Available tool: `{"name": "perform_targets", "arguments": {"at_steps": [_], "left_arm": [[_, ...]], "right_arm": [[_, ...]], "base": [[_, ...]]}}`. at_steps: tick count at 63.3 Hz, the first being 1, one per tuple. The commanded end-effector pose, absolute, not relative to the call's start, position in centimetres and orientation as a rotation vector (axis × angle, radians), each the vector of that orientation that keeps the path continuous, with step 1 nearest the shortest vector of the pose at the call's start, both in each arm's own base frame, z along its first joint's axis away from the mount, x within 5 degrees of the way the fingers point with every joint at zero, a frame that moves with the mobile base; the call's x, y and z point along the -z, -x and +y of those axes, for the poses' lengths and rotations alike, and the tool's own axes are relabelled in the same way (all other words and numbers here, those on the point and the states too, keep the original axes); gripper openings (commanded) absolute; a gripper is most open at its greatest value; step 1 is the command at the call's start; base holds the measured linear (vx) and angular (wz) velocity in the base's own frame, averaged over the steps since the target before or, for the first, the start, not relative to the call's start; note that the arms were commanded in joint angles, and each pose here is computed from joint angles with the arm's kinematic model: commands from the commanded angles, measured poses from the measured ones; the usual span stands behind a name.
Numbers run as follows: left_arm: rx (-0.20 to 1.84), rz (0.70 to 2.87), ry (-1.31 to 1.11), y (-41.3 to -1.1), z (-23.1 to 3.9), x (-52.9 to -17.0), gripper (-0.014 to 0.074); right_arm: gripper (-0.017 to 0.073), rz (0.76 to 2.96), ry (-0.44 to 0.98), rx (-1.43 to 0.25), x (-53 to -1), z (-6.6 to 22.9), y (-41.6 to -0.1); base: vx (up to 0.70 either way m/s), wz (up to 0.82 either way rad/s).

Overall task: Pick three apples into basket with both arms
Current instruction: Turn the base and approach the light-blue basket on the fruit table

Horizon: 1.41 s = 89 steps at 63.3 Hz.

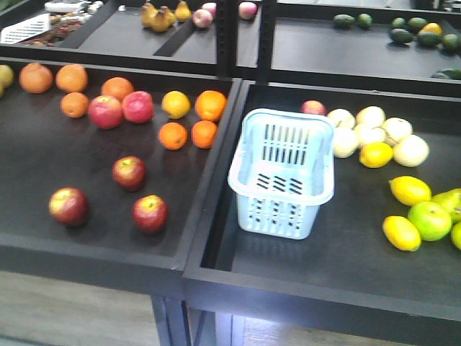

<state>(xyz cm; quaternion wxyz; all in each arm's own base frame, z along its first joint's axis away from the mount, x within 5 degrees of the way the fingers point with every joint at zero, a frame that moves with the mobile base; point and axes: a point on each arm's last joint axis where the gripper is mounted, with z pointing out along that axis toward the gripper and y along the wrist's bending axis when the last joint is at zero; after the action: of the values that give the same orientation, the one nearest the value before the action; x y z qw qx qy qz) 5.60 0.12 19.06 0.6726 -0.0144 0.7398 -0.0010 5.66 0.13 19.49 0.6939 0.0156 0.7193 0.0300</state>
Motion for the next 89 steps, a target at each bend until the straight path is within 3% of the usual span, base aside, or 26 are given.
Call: {"name": "perform_targets", "arguments": {"at_steps": [1,89], "left_arm": [[0.006,1.589,0.032,-5.57,0.1,-19.49,-0.0006],[0.006,1.589,0.032,-5.57,0.1,-19.49,-0.0006]], "right_arm": [[-0.0004,1.54,-0.026,-0.046,-19.68,0.07,-5.62],[-0.0004,1.54,-0.026,-0.046,-19.68,0.07,-5.62]], "base": [[0.08,-0.26],[0.08,-0.09]]}}
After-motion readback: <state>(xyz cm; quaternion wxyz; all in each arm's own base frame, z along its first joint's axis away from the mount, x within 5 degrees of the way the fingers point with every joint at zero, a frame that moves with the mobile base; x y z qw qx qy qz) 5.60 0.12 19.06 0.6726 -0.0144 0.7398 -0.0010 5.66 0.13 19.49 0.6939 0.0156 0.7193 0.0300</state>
